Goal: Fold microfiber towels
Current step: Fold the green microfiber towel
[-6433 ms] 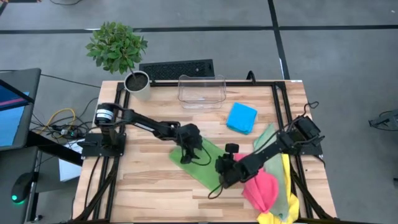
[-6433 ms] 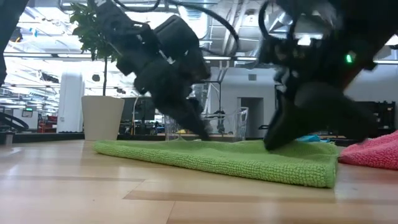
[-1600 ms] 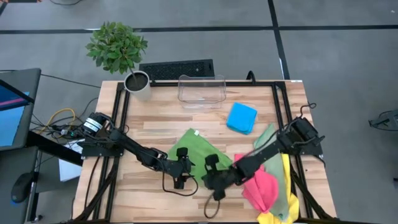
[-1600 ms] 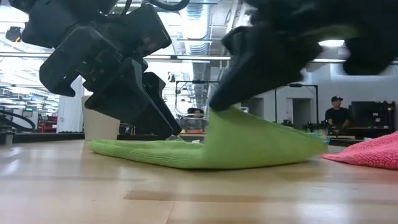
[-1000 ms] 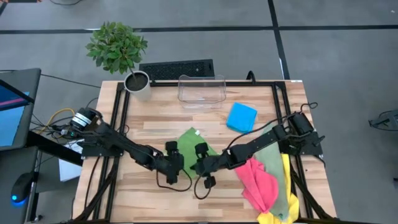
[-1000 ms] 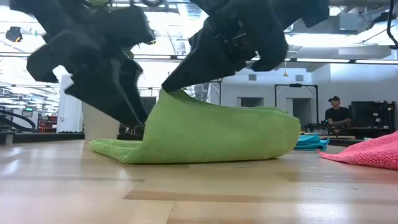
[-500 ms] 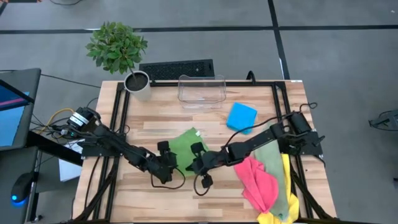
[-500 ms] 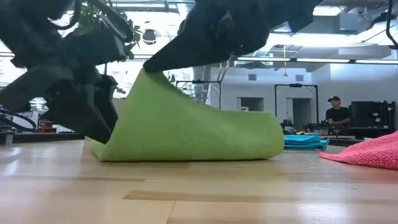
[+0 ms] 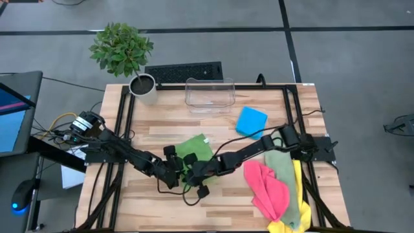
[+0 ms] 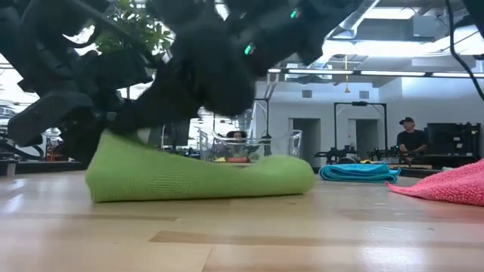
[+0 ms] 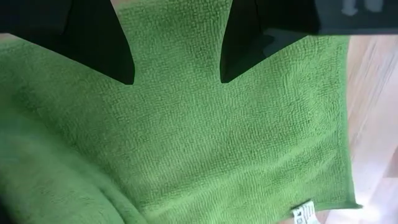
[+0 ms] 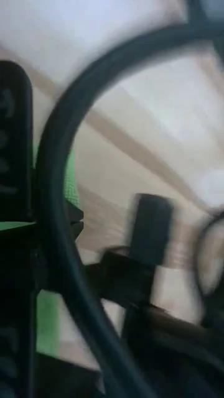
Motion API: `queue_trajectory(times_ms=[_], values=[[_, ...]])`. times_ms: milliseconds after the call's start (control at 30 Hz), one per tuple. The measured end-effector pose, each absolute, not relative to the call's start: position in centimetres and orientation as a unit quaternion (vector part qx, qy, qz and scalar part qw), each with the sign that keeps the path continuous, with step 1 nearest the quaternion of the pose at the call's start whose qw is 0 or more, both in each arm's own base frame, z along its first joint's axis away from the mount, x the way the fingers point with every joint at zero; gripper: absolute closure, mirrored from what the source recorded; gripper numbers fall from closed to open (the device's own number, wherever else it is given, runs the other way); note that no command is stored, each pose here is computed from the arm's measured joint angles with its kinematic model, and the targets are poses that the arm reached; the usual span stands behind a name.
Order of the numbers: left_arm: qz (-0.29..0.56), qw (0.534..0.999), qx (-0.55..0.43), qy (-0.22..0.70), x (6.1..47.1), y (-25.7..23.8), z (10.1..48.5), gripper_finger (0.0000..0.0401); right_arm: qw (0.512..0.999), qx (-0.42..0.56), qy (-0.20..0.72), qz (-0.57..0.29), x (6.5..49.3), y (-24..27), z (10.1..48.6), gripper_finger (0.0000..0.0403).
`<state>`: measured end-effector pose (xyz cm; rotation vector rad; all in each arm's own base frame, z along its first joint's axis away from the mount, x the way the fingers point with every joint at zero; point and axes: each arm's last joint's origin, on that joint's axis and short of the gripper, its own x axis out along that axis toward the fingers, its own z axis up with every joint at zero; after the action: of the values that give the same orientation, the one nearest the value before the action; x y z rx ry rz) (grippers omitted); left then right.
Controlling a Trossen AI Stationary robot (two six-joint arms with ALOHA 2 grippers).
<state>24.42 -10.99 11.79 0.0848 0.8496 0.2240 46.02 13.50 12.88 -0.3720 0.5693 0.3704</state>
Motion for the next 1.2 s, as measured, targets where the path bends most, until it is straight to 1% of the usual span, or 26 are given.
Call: queue_trajectory(times_ms=[100, 200, 433, 567, 733, 933, 1033, 1200], values=[[0.107, 0.902, 0.045, 0.416, 24.3, -10.9, 11.8, 0.017, 0.925, -0.181, 0.283, 0.177, 46.7, 13.3, 12.2, 0.038], [0.105, 0.896, 0.052, 0.427, 24.1, -10.9, 12.7, 0.017, 0.922, -0.18, 0.296, 0.174, 46.9, 12.8, 11.7, 0.0382], [0.146, 0.886, 0.088, 0.431, 23.0, -10.5, 14.9, 0.017, 0.928, -0.176, 0.287, 0.16, 47.5, 11.5, 11.6, 0.0379], [0.154, 0.88, 0.091, 0.44, 22.5, -10.2, 14.4, 0.017, 0.93, -0.18, 0.274, 0.165, 47.8, 11.0, 11.7, 0.0381], [0.159, 0.884, 0.085, 0.432, 22.3, -10.4, 14.6, 0.017, 0.93, -0.192, 0.266, 0.163, 48.0, 10.5, 11.8, 0.0377], [0.191, 0.851, 0.096, 0.479, 21.2, -9.7, 13.9, 0.017, 0.937, -0.2, 0.241, 0.153, 48.6, 10.1, 13.3, 0.0381], [0.194, 0.848, 0.104, 0.482, 21.1, -9.7, 13.9, 0.017, 0.939, -0.203, 0.231, 0.154, 49.0, 10.2, 14.1, 0.0381], [0.188, 0.847, 0.118, 0.483, 21.0, -9.6, 13.6, 0.017, 0.939, -0.202, 0.234, 0.153, 49.0, 10.0, 14.1, 0.0376]])
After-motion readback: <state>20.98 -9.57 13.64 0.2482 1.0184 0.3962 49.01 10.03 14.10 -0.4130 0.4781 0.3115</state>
